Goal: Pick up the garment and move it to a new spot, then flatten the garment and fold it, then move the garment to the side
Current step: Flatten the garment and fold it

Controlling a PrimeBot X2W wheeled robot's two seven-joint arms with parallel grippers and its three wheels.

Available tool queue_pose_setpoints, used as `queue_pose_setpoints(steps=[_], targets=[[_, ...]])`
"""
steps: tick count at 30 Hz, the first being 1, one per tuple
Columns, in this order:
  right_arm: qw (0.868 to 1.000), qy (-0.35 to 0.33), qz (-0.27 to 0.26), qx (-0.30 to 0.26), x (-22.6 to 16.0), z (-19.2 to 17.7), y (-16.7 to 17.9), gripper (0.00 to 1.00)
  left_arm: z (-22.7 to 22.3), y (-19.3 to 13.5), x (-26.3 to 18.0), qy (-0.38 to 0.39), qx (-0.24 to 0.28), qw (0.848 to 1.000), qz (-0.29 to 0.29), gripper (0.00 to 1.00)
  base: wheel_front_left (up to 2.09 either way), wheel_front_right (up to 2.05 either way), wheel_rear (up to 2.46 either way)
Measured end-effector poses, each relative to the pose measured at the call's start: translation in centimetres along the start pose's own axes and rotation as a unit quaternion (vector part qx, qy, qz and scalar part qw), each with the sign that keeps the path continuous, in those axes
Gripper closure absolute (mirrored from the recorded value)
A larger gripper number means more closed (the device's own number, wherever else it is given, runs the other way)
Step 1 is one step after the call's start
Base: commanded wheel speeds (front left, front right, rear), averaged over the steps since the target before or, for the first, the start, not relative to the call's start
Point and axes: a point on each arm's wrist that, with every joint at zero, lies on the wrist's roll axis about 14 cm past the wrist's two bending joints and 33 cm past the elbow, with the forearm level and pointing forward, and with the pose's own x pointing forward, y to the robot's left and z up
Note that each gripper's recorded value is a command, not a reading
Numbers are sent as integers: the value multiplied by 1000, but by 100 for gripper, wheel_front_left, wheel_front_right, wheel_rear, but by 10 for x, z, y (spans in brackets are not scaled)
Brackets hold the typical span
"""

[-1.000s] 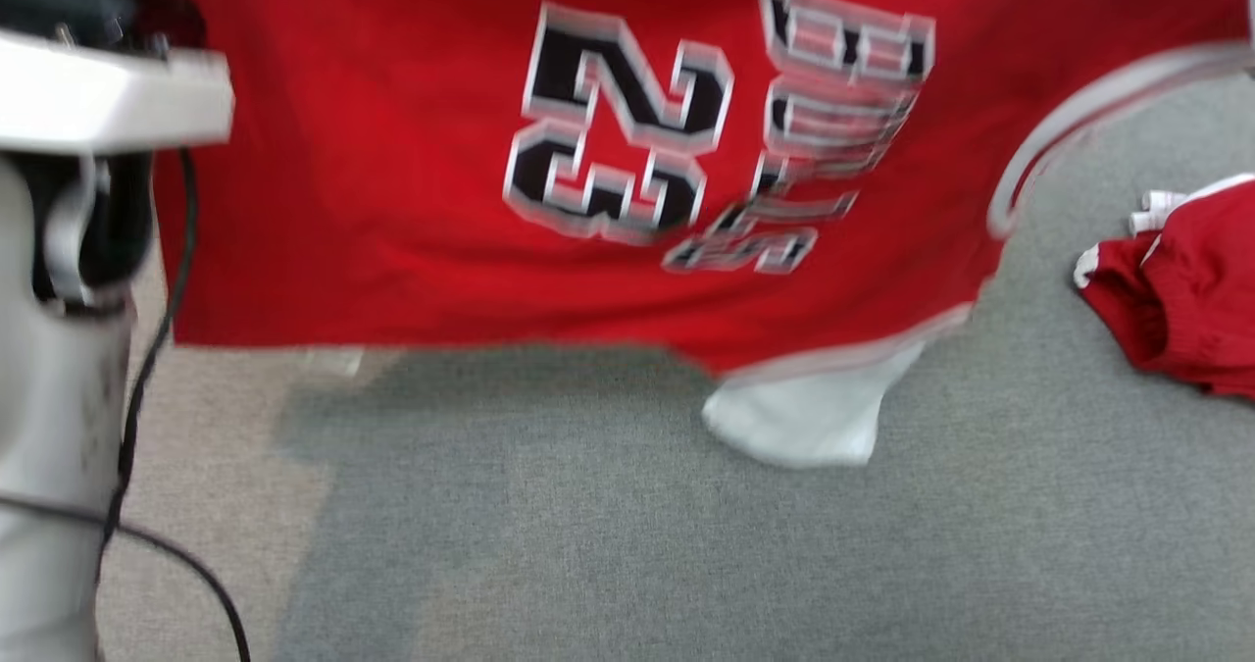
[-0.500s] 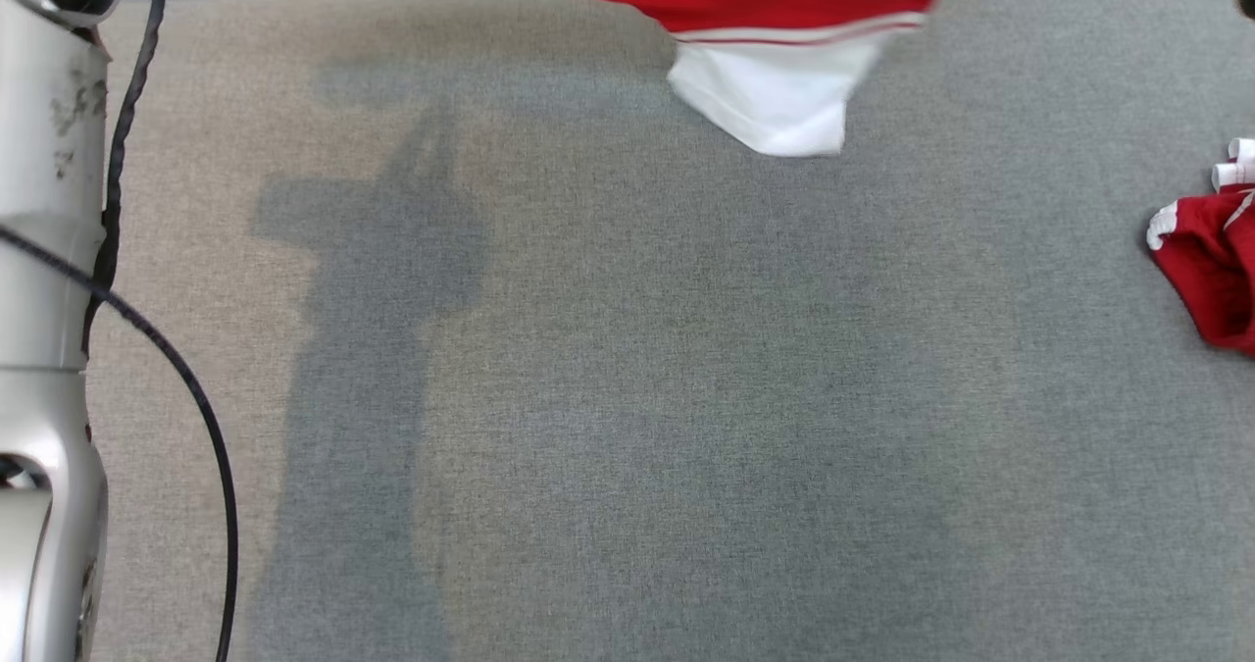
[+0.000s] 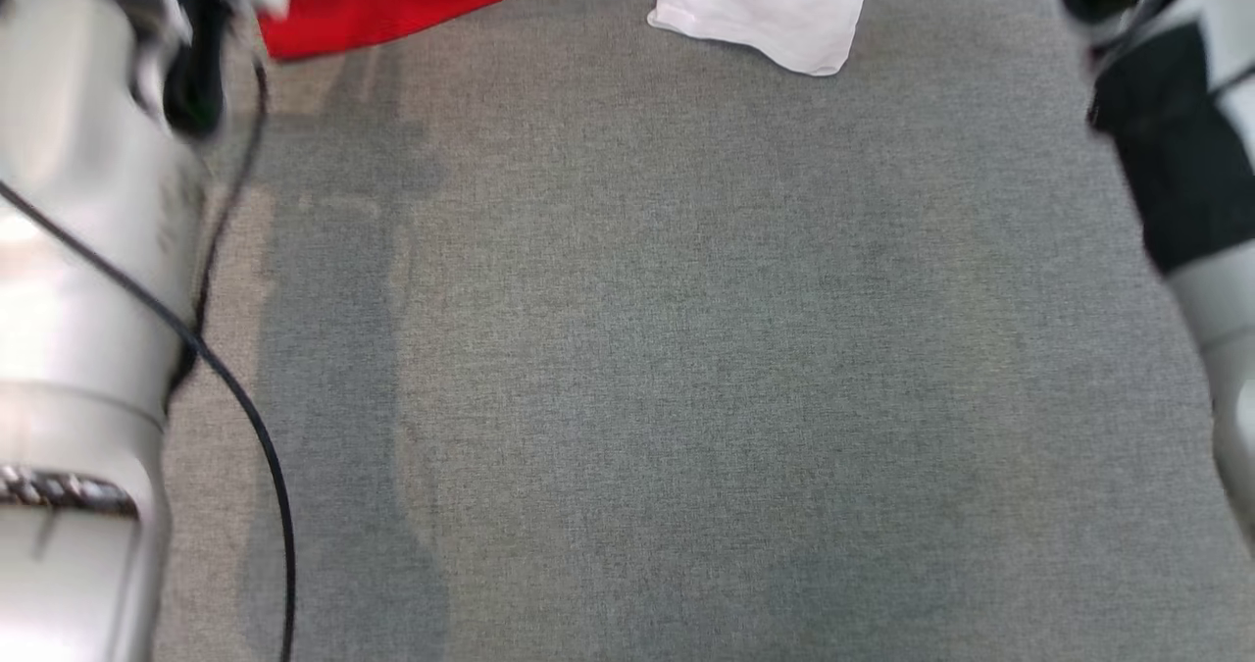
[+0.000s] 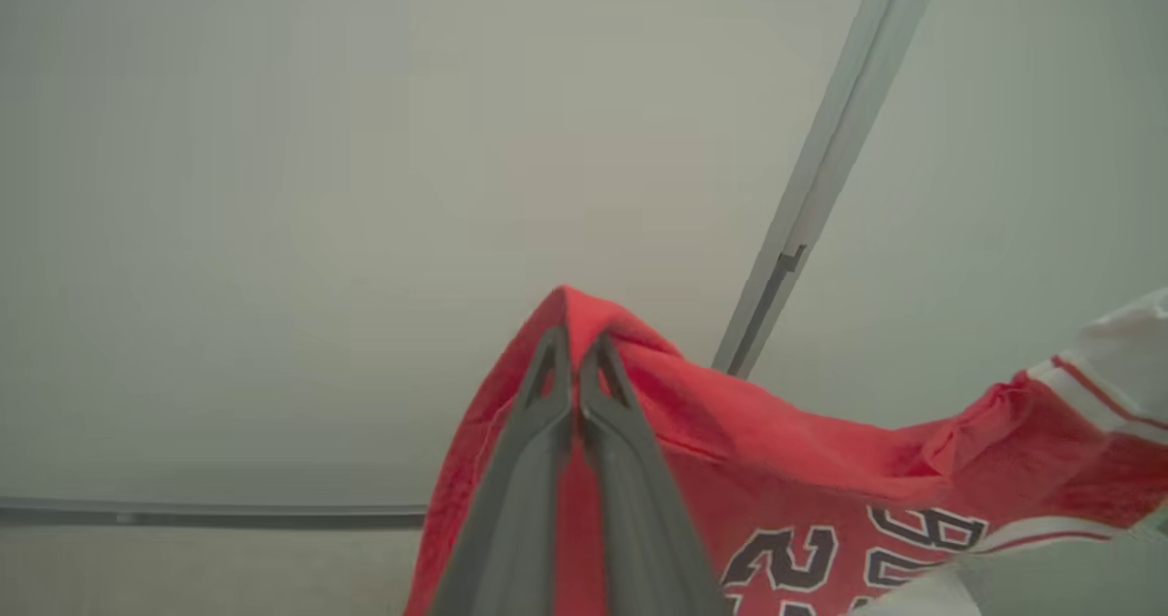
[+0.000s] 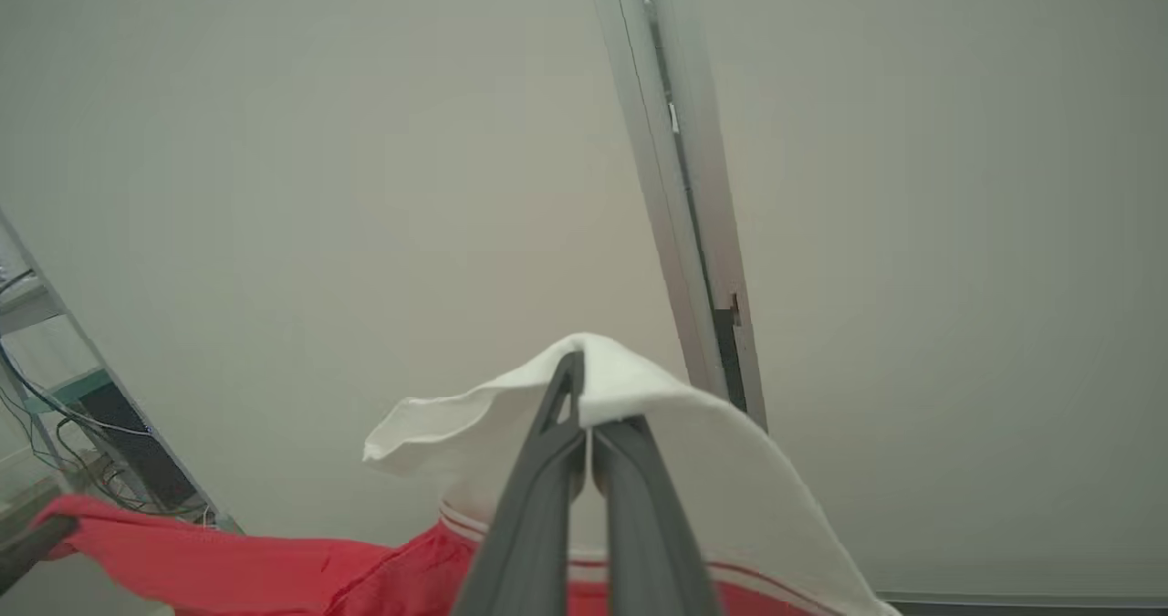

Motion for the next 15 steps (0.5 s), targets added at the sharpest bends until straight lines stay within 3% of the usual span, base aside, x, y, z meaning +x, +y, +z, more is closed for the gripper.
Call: queue_pose_setpoints(steps=[5,9,15], targets=[[997,56,-36,46,-45,-70,-27,100,-76,20,-40,82,-42,995,39,100,0,0,0],[987,101,-77,103,-97,-119,-41,100,-120,21,-80,130,-69,988,54,100,0,0,0],[974,130,-107,151,-175,-154,-40,100,-143,33,-134,149,-86,982,75,100,0,0,0]])
